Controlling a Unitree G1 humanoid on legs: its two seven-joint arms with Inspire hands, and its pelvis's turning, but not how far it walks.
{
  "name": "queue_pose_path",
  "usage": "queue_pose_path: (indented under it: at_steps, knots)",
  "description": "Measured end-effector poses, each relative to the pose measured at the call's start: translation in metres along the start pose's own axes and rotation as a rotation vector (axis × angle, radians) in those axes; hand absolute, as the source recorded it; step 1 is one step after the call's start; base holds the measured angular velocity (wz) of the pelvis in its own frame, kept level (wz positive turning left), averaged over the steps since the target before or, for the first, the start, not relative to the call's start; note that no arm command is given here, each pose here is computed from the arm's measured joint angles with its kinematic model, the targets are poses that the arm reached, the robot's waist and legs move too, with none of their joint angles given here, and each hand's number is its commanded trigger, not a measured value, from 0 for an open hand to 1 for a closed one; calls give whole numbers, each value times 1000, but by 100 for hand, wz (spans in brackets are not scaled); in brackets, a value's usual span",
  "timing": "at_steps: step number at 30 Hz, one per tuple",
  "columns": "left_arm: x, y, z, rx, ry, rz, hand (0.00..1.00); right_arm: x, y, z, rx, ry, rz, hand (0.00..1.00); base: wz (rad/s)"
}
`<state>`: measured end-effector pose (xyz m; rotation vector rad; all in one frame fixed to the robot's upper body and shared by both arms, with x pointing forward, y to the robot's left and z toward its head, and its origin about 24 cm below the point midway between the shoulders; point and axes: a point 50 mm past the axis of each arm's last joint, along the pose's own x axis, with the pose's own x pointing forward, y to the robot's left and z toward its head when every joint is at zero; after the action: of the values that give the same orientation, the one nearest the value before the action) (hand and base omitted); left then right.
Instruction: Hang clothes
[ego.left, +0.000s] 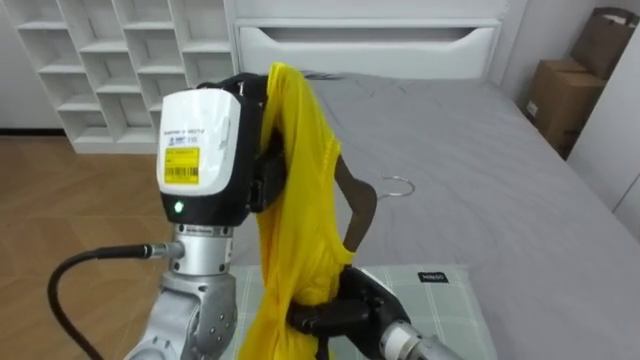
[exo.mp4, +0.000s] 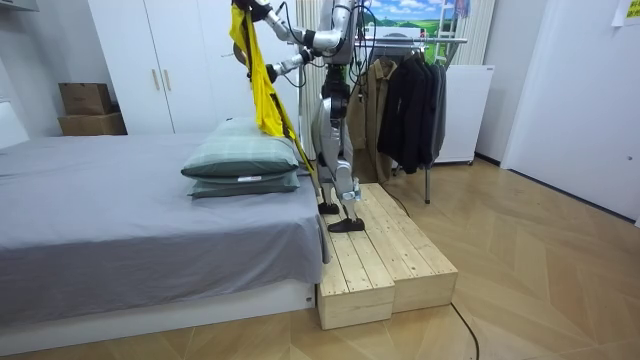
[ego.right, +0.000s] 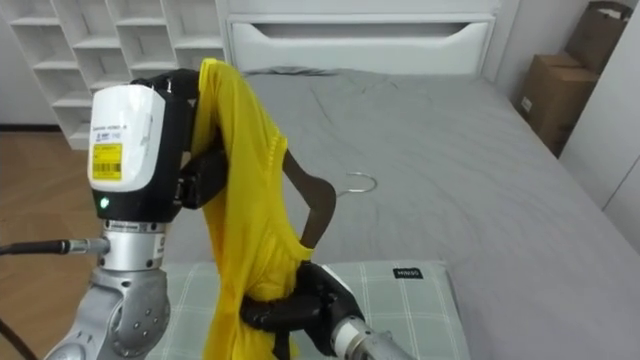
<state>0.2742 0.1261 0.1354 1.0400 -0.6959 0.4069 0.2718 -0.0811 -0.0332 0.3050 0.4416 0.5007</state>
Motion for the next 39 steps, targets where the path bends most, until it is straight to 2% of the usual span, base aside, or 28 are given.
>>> queue_pose_path:
  at_steps: [24, 25, 26, 27, 39]
  knots:
    - [-1, -1, -1, 6, 10, -1, 100, -3, -7, 3, -17, -2, -10, 100, 0]
    - [-1, -1, -1, 6, 10, -1, 62, -3, -7, 3, -17, -2, -10, 100, 0]
    - [-1, -1, -1, 6, 10, -2, 15, -3, -7, 3, -17, -2, -10, 100, 0]
    - [-1, -1, -1, 6, 10, -2, 0, -3, -7, 3, -17, -2, -10, 100, 0]
    - [-2, -2, -2, 9, 12, -32, 0, -4, -9, 4, -12, -9, -18, 100, 1]
